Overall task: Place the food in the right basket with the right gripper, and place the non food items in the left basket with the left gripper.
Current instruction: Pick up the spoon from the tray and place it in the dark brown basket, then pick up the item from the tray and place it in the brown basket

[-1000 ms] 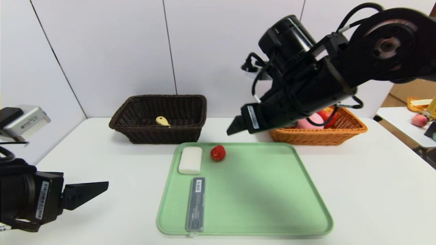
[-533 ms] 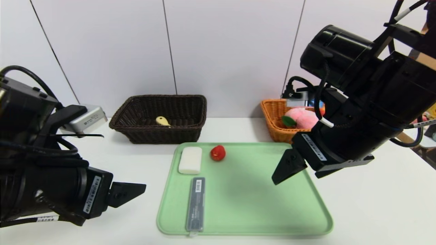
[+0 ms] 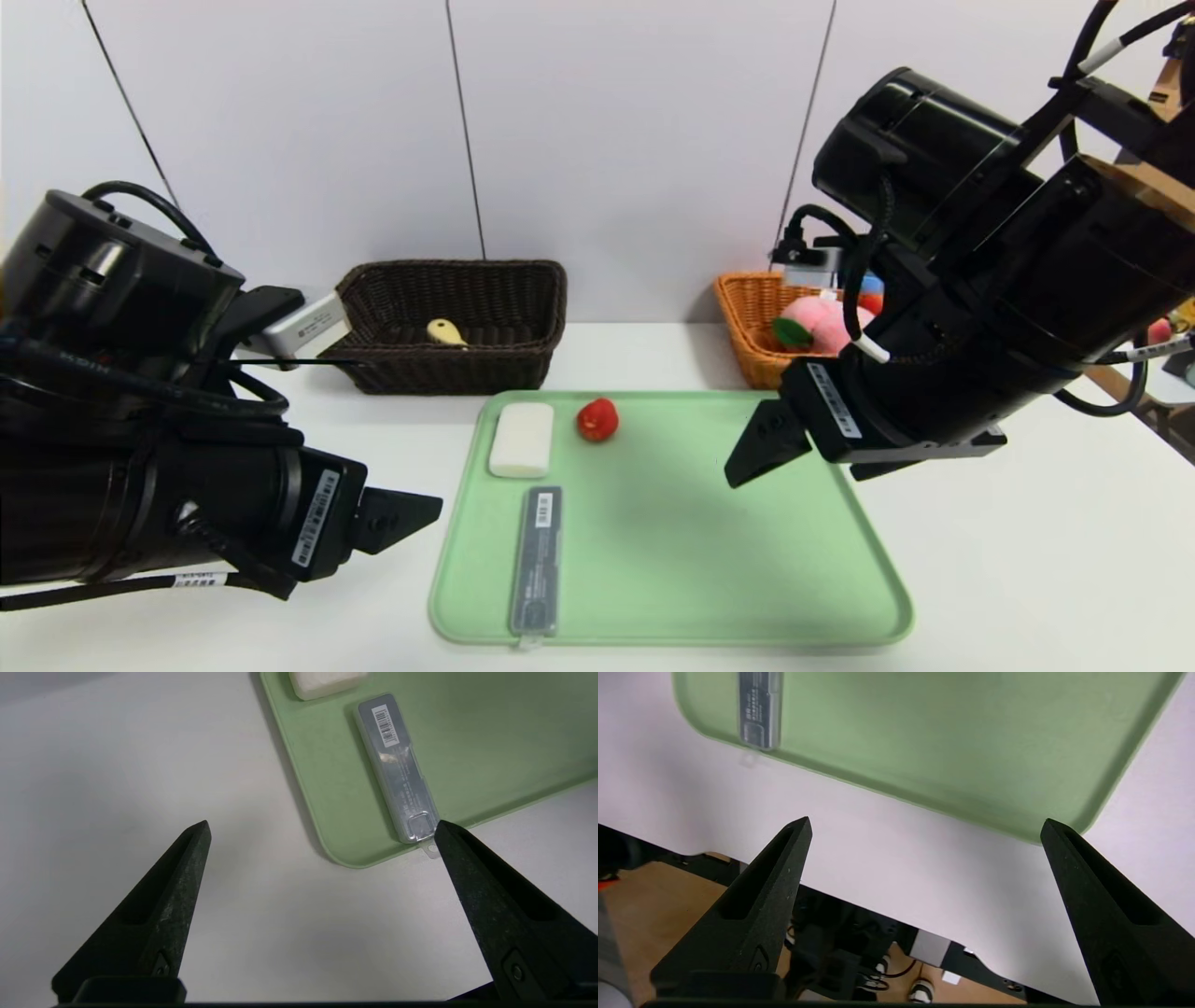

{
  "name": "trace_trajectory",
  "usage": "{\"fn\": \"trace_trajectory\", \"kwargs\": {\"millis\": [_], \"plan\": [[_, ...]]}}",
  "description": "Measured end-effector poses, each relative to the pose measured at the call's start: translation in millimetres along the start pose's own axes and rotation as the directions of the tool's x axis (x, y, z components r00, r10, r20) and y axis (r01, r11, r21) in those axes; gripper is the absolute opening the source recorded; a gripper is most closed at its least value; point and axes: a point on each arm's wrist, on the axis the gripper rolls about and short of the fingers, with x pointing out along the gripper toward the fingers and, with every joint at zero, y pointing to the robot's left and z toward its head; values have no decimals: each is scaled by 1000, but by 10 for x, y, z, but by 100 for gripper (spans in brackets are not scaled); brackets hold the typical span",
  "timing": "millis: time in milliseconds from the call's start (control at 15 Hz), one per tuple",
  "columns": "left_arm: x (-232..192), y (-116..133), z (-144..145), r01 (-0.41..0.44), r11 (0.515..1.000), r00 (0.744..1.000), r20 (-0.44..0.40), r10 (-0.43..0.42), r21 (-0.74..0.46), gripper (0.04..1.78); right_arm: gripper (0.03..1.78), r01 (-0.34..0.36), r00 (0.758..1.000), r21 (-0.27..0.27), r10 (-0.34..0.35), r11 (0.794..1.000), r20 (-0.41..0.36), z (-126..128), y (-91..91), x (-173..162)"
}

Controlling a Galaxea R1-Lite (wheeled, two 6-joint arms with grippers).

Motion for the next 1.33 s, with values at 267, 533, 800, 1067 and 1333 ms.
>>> {"fn": "trace_trajectory", "kwargs": {"millis": [267,533,800,1067,1333], "plan": [[68,-36,4,4,1000,1000,-18,-4,9,169,169,134,984,2,-133,991,118,58,-34,13],[156,-131,65,15,1000,999,-35,-16,-21,169,169,292,932,63,-299,954,206,113,-158,82],[215,-280,225,8,998,996,-84,-13,-68,169,169,336,934,48,-339,941,109,-94,-271,43],[323,-506,374,-29,992,978,-209,2,-123,169,170,356,924,96,-366,929,111,-201,-455,-106],[496,-721,396,-111,988,921,-384,62,-108,169,170,369,908,190,-397,910,137,-187,-676,-252]]}}
